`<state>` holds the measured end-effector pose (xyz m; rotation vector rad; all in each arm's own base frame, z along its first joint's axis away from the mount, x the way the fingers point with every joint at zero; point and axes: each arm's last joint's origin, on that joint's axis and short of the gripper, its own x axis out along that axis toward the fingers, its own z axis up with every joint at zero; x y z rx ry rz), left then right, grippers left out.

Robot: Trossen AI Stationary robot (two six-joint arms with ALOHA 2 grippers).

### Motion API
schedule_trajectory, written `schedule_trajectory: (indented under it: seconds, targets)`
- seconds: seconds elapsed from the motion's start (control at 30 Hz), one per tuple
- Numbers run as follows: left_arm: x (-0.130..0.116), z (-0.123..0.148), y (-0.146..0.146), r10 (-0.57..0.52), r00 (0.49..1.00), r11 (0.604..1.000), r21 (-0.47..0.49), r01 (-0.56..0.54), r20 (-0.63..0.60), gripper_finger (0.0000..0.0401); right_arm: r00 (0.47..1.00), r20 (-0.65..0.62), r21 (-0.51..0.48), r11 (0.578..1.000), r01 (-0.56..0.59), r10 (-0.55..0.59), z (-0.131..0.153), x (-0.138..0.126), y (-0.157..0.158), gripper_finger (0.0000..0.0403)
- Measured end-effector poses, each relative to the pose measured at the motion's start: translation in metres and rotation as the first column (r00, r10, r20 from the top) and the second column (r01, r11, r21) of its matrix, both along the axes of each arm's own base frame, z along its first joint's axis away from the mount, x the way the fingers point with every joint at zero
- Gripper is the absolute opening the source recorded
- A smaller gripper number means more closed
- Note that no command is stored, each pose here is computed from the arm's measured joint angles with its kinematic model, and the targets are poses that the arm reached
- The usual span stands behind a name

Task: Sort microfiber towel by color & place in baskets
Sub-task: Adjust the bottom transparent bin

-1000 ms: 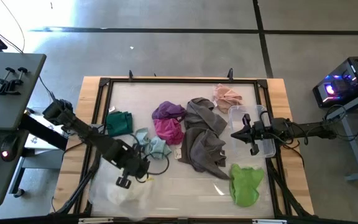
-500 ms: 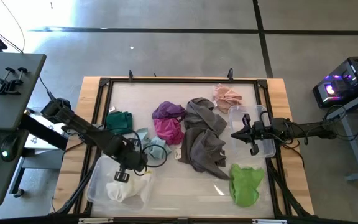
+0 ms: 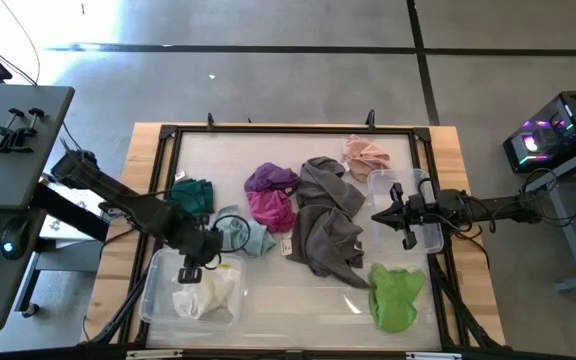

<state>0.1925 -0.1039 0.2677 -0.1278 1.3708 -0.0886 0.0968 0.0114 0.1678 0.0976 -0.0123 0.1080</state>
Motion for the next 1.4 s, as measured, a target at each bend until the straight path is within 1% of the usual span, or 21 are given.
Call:
schedule_trajectory:
  seconds: [0.17, 0.33, 0.43, 0.7, 0.8, 0.87, 0.97, 1.07, 1.17, 1.3, 1.4]
  targets:
    - [-0.01, 0.007, 0.0, -0.011, 1.0, 1.0, 0.005, 0.011, 0.011, 0.0132, 1.0, 0.0, 0.0, 1.0, 0.0, 0.0, 0.0, 0.0, 0.0, 0.0]
    - [-0.013, 0.006, 0.0, -0.034, 0.999, 0.999, 0.037, 0.034, 0.001, 0.0127, 1.0, 0.0, 0.0, 1.0, 0.0, 0.0, 0.0, 0.0, 0.0, 0.0]
    - [-0.014, 0.004, 0.0, -0.034, 0.999, 0.998, 0.053, 0.036, -0.029, 0.0109, 1.0, 0.0, 0.0, 1.0, 0.0, 0.0, 0.0, 0.0, 0.0, 0.0]
    - [-0.026, 0.004, -0.003, -0.085, 0.99, 0.993, 0.07, 0.093, -0.109, 0.003, 1.0, 0.0, 0.0, 1.0, 0.0, 0.0, 0.0, 0.0, 0.0, 0.0]
    - [-0.03, 0.004, -0.004, -0.1, 0.986, 0.99, 0.082, 0.112, -0.135, 0.0018, 1.0, 0.0, 0.0, 1.0, 0.0, 0.0, 0.0, 0.0, 0.0, 0.0]
    - [-0.033, 0.004, -0.005, -0.125, 0.98, 0.986, 0.092, 0.14, -0.153, 0.0021, 1.0, 0.0, 0.0, 1.0, 0.0, 0.0, 0.0, 0.0, 0.0, 0.0]
    - [-0.036, 0.004, -0.007, -0.162, 0.972, 0.978, 0.102, 0.181, -0.167, 0.004, 1.0, 0.0, 0.0, 1.0, 0.0, 0.0, 0.0, 0.0, 0.0, 0.0]
    - [-0.039, 0.003, -0.005, -0.128, 0.973, 0.981, 0.12, 0.153, -0.194, 0.0061, 1.0, 0.0, 0.0, 1.0, 0.0, 0.0, 0.0, 0.0, 0.0, 0.0]
    - [-0.039, 0.003, -0.005, -0.094, 0.975, 0.986, 0.118, 0.12, -0.2, 0.0079, 1.0, 0.0, 0.0, 1.0, 0.0, 0.0, 0.0, 0.0, 0.0, 0.0]
    - [-0.04, 0.003, -0.006, -0.092, 0.974, 0.989, 0.098, 0.114, -0.205, 0.0101, 1.0, 0.0, 0.0, 1.0, 0.0, 0.0, 0.0, 0.0, 0.0, 0.0]
    - [-0.038, 0.011, -0.007, -0.094, 0.978, 0.991, 0.074, 0.11, -0.185, 0.0115, 1.0, 0.0, 0.0, 1.0, 0.0, 0.0, 0.0, 0.0, 0.0, 0.0]
